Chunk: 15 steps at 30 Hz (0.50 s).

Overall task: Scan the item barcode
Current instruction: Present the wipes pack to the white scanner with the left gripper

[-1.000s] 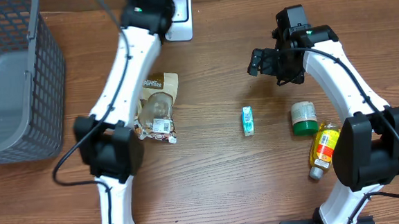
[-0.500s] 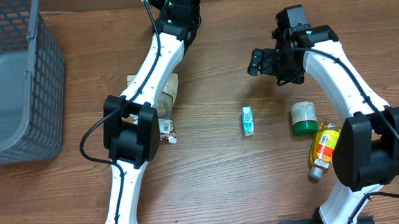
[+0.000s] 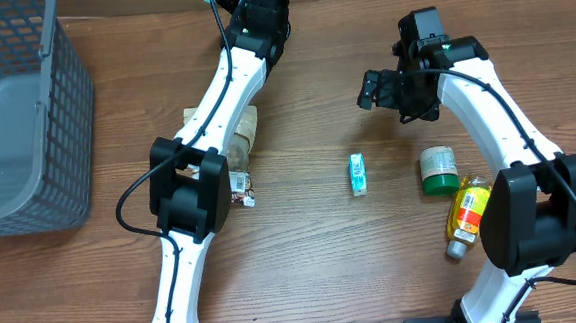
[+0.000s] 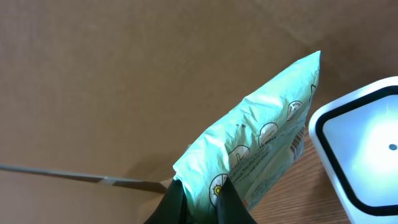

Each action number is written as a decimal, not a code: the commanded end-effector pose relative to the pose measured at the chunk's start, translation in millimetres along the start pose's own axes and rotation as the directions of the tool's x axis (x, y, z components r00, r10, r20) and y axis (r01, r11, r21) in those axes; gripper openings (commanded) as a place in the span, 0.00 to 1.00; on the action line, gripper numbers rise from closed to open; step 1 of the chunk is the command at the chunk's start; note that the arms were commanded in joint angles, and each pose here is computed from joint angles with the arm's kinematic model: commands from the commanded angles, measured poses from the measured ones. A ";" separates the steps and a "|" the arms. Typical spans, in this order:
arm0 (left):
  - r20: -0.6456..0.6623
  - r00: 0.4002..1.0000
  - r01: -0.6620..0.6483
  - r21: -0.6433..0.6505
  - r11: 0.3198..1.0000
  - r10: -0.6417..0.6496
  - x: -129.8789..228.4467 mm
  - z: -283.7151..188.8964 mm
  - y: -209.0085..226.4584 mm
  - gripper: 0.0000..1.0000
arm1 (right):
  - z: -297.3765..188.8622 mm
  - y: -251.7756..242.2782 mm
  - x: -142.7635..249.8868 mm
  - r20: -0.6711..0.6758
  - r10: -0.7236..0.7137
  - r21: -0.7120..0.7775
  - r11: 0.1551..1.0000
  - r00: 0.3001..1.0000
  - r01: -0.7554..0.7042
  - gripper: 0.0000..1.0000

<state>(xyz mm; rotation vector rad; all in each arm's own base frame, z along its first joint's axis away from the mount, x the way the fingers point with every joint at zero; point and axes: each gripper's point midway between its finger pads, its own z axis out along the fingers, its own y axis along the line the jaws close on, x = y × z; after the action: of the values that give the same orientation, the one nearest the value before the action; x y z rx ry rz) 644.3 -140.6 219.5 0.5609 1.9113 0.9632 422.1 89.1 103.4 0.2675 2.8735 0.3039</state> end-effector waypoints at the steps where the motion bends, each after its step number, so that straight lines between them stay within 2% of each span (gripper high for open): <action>1: 0.051 0.999 0.003 0.026 1.000 -0.004 -14.7 -5.0 -3.6 0.04 | -8.9 3.2 -7.8 0.035 -0.011 -0.003 1.000 0.999 0.011 1.00; 4: 0.046 0.997 -0.061 0.036 0.997 0.060 -11.5 -1.6 -18.4 0.04 | -8.9 3.3 -7.9 0.036 -0.011 -0.003 1.000 0.999 0.011 1.00; 7: 0.010 0.984 -0.179 0.007 0.984 0.179 -1.4 6.7 -30.2 0.04 | -8.9 3.2 -7.8 0.035 -0.011 -0.003 1.000 0.999 0.011 1.00; 10: -0.037 0.982 -0.186 -0.073 0.980 0.184 5.6 14.0 -26.7 0.04 | -8.9 3.2 -7.8 0.035 -0.011 -0.003 1.000 0.999 0.011 1.00; 15: -0.035 0.984 -0.177 -0.083 0.981 0.174 4.6 14.1 -31.5 0.04 | -8.9 3.2 -7.8 0.035 -0.011 -0.003 1.000 0.999 0.011 1.00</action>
<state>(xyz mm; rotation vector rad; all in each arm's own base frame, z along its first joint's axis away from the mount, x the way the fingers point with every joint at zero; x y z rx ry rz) 656.7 -148.2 176.6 0.6944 1.8770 1.1170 422.1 89.1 103.4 0.2675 2.8735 0.3039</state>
